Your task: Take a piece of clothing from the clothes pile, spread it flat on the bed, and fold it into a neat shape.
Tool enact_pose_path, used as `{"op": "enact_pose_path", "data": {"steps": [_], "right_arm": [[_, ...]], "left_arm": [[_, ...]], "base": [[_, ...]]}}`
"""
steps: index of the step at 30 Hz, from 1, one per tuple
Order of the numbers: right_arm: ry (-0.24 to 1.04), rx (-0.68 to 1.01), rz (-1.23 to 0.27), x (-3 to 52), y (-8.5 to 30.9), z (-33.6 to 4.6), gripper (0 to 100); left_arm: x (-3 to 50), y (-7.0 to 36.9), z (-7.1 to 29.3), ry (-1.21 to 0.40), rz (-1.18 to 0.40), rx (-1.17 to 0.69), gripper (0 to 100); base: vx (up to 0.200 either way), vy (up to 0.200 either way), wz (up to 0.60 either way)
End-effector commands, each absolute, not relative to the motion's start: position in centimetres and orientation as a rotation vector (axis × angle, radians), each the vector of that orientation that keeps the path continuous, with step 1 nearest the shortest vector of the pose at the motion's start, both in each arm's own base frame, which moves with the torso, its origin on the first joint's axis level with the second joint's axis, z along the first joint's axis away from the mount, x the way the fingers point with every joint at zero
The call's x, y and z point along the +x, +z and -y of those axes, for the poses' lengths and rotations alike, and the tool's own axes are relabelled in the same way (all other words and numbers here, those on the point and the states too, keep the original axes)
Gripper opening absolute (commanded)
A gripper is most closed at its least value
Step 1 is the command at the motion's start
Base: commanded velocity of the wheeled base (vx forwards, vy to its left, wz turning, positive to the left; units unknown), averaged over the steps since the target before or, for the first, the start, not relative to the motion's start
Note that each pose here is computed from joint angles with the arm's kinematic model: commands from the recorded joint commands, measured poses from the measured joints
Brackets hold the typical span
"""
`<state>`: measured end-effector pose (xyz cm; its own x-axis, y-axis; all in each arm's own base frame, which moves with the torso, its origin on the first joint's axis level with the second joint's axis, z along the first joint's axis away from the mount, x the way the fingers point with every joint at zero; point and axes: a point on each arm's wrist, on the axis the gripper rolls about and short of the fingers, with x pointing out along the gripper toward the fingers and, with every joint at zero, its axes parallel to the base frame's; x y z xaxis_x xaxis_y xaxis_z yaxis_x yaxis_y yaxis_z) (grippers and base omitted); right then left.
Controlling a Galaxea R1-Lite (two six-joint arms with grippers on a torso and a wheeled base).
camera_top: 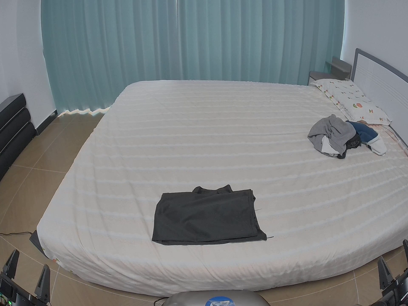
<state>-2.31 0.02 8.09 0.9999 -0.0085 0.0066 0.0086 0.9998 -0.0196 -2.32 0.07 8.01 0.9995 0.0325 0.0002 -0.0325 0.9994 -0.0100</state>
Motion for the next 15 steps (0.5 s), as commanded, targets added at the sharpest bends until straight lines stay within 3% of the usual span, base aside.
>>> {"op": "enact_pose_path", "data": {"steps": [1, 15], "right_arm": [[-0.008, -0.021, 0.003, -2.28, 7.58, -0.02, 100], [-0.003, 0.000, 0.003, -2.28, 7.58, -0.02, 100]], "left_arm": [[-2.29, 7.54, -0.07, 0.035, -0.003, -0.011, 100], [-2.29, 7.53, -0.07, 0.037, -0.005, -0.005, 100]], "base": [[0.000, 0.000, 0.00], [0.000, 0.000, 0.00]]}}
